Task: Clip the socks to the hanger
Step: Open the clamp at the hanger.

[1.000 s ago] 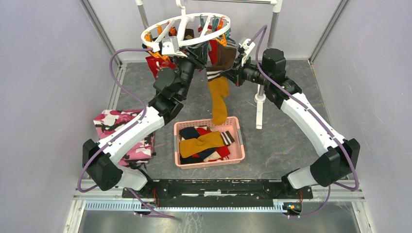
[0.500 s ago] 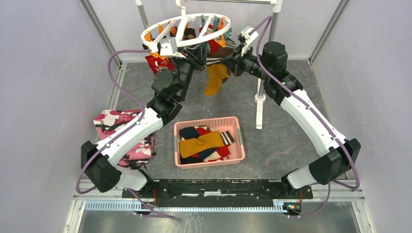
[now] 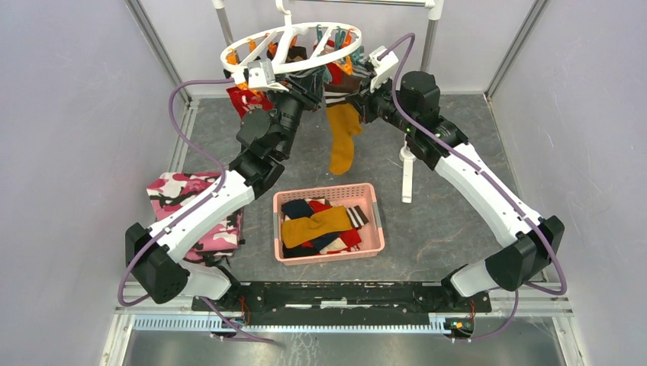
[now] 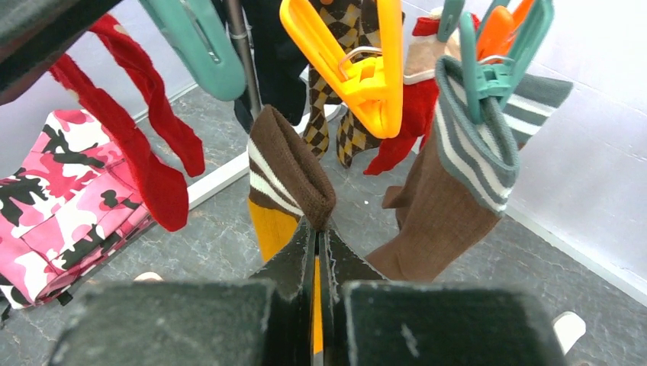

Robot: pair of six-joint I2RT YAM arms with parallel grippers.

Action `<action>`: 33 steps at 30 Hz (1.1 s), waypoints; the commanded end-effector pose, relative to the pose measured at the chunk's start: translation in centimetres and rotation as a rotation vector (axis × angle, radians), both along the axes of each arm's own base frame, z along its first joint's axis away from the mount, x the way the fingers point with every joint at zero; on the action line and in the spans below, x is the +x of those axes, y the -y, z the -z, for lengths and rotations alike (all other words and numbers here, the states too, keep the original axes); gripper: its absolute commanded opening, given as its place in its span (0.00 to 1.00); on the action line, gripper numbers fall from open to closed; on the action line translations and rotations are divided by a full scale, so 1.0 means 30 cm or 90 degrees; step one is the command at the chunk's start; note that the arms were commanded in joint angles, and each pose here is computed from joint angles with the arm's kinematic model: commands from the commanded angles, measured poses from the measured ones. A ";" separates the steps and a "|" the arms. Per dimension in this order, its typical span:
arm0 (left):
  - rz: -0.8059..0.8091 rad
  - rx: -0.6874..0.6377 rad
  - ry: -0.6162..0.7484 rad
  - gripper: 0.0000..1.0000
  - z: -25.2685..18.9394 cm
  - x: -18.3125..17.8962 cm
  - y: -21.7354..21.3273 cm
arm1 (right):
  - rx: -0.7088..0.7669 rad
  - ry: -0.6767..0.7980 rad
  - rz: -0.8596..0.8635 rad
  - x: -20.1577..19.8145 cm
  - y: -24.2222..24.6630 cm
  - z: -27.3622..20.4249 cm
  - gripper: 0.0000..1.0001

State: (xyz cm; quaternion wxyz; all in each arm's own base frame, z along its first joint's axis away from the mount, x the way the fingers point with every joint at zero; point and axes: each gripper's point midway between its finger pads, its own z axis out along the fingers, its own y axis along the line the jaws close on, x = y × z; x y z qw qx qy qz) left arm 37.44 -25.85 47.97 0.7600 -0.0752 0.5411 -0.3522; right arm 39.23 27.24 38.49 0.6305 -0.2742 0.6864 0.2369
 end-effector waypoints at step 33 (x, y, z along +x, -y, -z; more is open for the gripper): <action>-0.001 -0.072 -0.001 0.02 -0.051 -0.040 -0.050 | 0.011 0.032 -0.006 -0.041 -0.045 -0.074 0.00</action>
